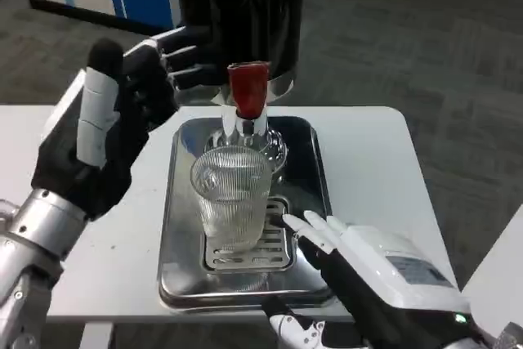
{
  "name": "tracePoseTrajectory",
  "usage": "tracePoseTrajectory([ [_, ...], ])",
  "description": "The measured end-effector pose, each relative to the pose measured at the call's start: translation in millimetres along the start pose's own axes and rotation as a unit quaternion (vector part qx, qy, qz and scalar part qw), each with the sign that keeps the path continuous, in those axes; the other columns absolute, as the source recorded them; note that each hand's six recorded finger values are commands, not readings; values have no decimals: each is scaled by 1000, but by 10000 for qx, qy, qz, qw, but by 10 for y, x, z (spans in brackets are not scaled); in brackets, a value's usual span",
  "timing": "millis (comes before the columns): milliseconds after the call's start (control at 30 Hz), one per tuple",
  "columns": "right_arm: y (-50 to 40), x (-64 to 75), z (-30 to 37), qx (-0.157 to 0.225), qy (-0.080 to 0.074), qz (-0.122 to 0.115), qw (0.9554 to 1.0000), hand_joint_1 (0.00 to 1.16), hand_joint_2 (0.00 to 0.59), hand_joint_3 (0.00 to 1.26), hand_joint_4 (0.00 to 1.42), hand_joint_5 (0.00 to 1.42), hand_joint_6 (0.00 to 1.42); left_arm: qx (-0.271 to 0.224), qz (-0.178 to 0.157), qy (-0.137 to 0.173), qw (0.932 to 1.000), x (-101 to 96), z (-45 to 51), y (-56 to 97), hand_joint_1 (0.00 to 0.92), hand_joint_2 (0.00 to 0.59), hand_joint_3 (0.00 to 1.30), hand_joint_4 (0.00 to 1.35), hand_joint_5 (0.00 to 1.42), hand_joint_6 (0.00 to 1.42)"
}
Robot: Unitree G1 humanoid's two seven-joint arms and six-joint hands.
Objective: Grasp the cup under the faucet to collect the drink, then remove the cup.
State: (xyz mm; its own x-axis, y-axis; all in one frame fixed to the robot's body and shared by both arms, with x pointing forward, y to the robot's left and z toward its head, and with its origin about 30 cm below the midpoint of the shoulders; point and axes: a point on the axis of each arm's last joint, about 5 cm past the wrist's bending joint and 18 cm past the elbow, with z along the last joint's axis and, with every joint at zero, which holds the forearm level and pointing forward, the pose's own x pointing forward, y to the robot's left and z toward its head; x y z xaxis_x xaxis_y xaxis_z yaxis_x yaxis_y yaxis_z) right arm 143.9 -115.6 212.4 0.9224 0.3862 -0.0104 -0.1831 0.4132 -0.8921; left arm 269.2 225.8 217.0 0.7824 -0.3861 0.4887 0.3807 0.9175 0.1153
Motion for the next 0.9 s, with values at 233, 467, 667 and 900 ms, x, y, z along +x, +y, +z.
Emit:
tracePoseTrajectory([
  [233,1,-12,-13,20,32,5,10000,446,446,73,0,0,0,-177,-424,-113,9989,130,44,0,0,42,286,224,289,237],
  [467,8,-30,-23,39,45,33,10000,446,446,73,0,0,0,-183,-587,-155,9980,203,73,32,0,38,261,198,266,211],
  [667,4,-37,-23,21,43,23,10000,446,446,73,0,0,0,-264,-779,-49,9966,268,36,81,0,35,249,174,248,184],
  [900,-17,-59,-13,7,14,-48,10000,446,446,73,0,0,0,-377,-1002,2,9943,380,15,132,0,35,212,165,237,169],
])
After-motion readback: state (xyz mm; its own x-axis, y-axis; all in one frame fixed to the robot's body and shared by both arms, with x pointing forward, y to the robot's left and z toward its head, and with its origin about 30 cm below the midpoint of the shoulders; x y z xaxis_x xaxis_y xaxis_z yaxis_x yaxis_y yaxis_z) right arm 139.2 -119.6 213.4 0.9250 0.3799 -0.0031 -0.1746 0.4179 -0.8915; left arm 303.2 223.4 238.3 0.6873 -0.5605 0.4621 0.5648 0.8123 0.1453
